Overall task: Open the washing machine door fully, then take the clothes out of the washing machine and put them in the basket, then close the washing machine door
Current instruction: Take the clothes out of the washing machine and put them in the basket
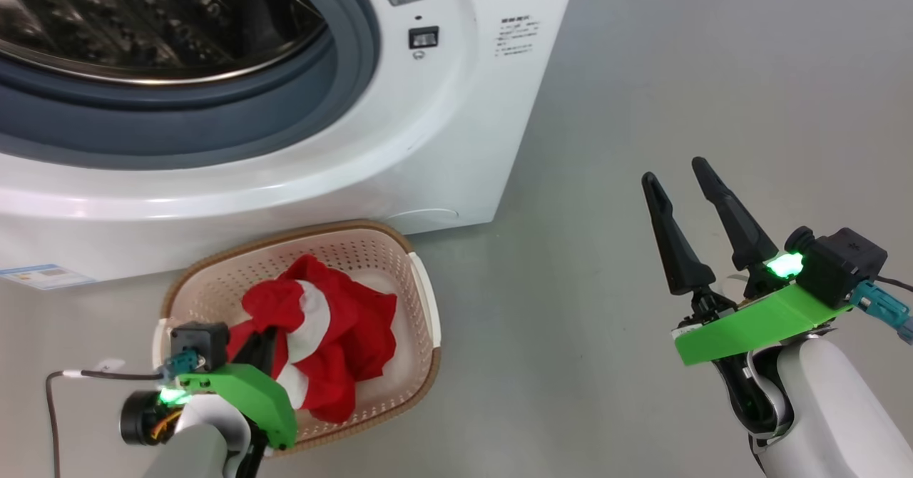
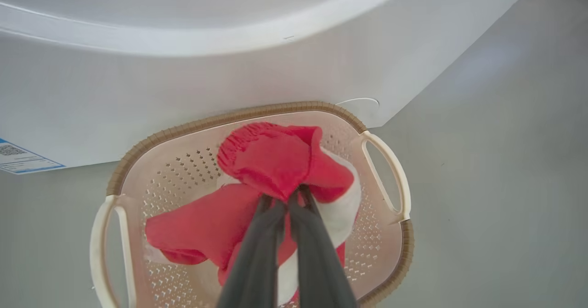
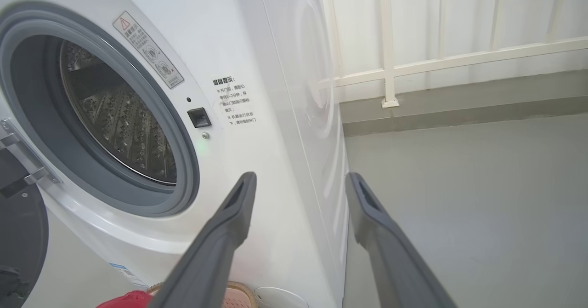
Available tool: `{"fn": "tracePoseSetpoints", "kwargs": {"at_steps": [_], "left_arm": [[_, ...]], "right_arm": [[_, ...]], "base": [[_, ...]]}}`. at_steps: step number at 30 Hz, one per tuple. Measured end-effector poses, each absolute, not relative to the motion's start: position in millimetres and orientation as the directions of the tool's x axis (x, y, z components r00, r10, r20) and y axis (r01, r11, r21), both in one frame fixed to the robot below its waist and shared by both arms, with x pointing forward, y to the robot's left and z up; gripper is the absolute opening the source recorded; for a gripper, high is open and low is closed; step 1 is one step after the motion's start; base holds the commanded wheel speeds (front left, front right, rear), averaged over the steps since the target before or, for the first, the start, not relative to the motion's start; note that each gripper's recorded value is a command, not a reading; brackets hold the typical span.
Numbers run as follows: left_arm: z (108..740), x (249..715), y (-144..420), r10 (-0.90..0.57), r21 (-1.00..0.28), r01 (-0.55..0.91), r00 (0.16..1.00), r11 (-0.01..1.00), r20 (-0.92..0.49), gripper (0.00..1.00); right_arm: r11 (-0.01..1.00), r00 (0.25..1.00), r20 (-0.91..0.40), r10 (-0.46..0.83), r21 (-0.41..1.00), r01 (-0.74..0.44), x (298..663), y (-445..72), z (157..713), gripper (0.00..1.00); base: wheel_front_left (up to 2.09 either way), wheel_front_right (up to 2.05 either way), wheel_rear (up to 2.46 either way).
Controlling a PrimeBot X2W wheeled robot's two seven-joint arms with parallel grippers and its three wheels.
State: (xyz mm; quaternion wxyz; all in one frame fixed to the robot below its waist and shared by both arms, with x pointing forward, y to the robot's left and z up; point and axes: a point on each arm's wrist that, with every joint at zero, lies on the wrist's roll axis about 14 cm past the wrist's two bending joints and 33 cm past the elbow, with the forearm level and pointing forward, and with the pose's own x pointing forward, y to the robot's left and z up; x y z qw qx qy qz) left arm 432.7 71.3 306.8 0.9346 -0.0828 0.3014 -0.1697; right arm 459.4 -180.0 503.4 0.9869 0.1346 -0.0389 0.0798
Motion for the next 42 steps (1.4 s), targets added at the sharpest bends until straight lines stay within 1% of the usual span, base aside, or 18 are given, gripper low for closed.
{"fn": "tracePoseSetpoints", "kwargs": {"at_steps": [1, 2, 7, 13, 23, 30, 42], "left_arm": [[303.6, 432.0, 69.4, -0.366, -0.265, 0.259, 0.754, 0.929, -0.545, 0.70], [300.9, 431.1, 67.3, -0.367, -0.274, 0.252, 0.749, 0.928, -0.551, 1.00], [292.6, 422.7, 53.1, -0.394, -0.309, 0.256, 0.717, 0.916, -0.574, 1.00], [294.5, 422.1, 56.0, -0.391, -0.319, 0.244, 0.722, 0.916, -0.571, 1.00], [326.6, 439.9, 78.5, -0.365, -0.310, 0.236, 0.802, 0.921, -0.472, 1.00], [360.5, 447.2, 87.5, -0.348, -0.313, 0.237, 0.862, 0.920, -0.369, 1.00], [415.8, 442.6, 107.1, -0.293, -0.284, 0.230, 0.935, 0.931, -0.202, 1.00]], "right_arm": [[0.952, 0.985, 0.097, 0.144, 0.259, -0.165, 459.9, -181.2, 503.0, 1.00], [0.953, 0.985, 0.097, 0.141, 0.258, -0.162, 460.3, -182.4, 503.0, 1.00], [0.955, 0.987, 0.095, 0.132, 0.255, -0.153, 461.3, -185.8, 502.2, 1.00], [0.953, 0.985, 0.105, 0.137, 0.258, -0.160, 464.0, -183.2, 504.8, 1.00], [0.943, 0.978, 0.129, 0.165, 0.268, -0.195, 469.7, -170.6, 511.7, 1.00], [0.935, 0.969, 0.155, 0.191, 0.271, -0.227, 469.9, -159.9, 521.7, 1.00], [0.922, 0.956, 0.179, 0.234, 0.270, -0.277, 460.0, -142.1, 534.9, 1.00]], "base": [[0.00, 0.00, 0.00], [0.00, 0.00, 0.00], [0.00, 0.00, 0.00], [0.00, 0.00, 0.00], [0.00, 0.00, 0.00], [0.00, 0.00, 0.00], [0.00, 0.00, 0.00]]}}
